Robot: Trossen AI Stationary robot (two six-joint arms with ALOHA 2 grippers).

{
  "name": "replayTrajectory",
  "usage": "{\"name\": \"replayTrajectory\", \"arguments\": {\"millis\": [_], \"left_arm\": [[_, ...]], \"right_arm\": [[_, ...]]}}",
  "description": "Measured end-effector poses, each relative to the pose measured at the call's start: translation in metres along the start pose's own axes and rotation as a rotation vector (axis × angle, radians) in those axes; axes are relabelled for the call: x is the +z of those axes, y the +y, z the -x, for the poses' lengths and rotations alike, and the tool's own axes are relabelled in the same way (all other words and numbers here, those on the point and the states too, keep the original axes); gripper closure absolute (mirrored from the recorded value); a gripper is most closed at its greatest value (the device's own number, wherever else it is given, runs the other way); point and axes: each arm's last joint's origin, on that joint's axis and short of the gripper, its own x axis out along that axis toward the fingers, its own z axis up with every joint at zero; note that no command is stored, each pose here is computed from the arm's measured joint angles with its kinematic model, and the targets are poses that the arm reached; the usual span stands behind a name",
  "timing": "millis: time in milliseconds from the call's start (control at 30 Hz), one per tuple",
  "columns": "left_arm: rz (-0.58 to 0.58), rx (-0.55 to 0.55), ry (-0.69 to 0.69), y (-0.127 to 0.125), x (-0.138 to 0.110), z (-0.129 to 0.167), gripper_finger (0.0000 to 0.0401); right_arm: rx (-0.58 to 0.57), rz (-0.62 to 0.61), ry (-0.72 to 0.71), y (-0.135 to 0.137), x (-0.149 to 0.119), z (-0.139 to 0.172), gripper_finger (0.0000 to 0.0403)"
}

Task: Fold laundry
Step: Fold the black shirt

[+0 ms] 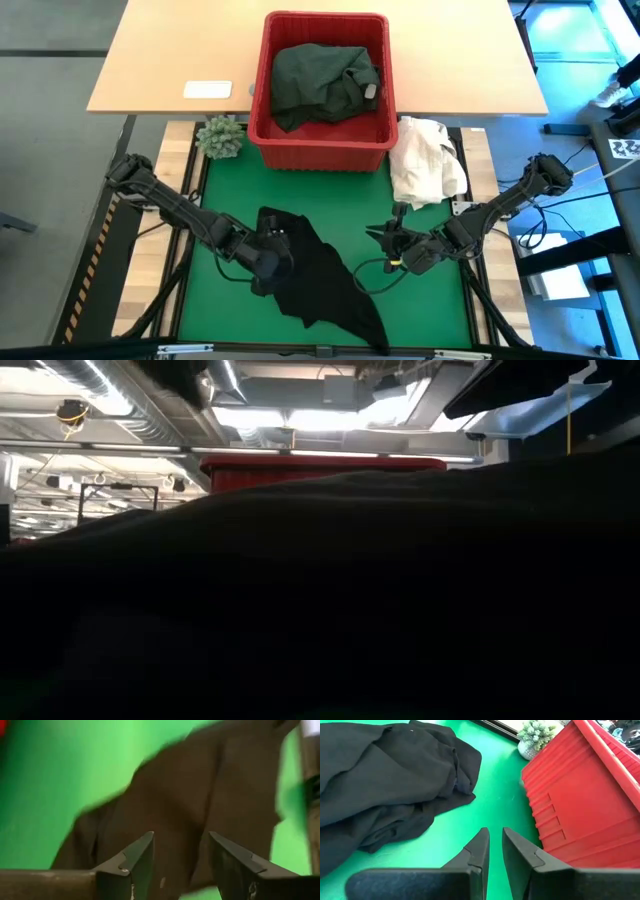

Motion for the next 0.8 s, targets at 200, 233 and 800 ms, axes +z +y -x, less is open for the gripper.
{"name": "replayTrajectory", "arguments": {"millis": [200, 233, 800], "left_arm": [[0.045, 0.060, 0.073, 0.006, -0.019, -0.015, 0.0226], [0.051, 0.070, 0.090, 0.008, -0.024, -0.020, 0.0226], [0.220, -0.045, 0.188, 0.027, -0.078, -0.078, 0.0227]], "right_arm": [[0.014, 0.000, -0.001, 0.001, 0.000, 0.000, 0.0349], [0.019, 0.000, -0.001, 0.001, 0.000, 0.000, 0.0349], [0.036, -0.002, 0.000, 0.001, 0.000, 0.001, 0.0349]]}}
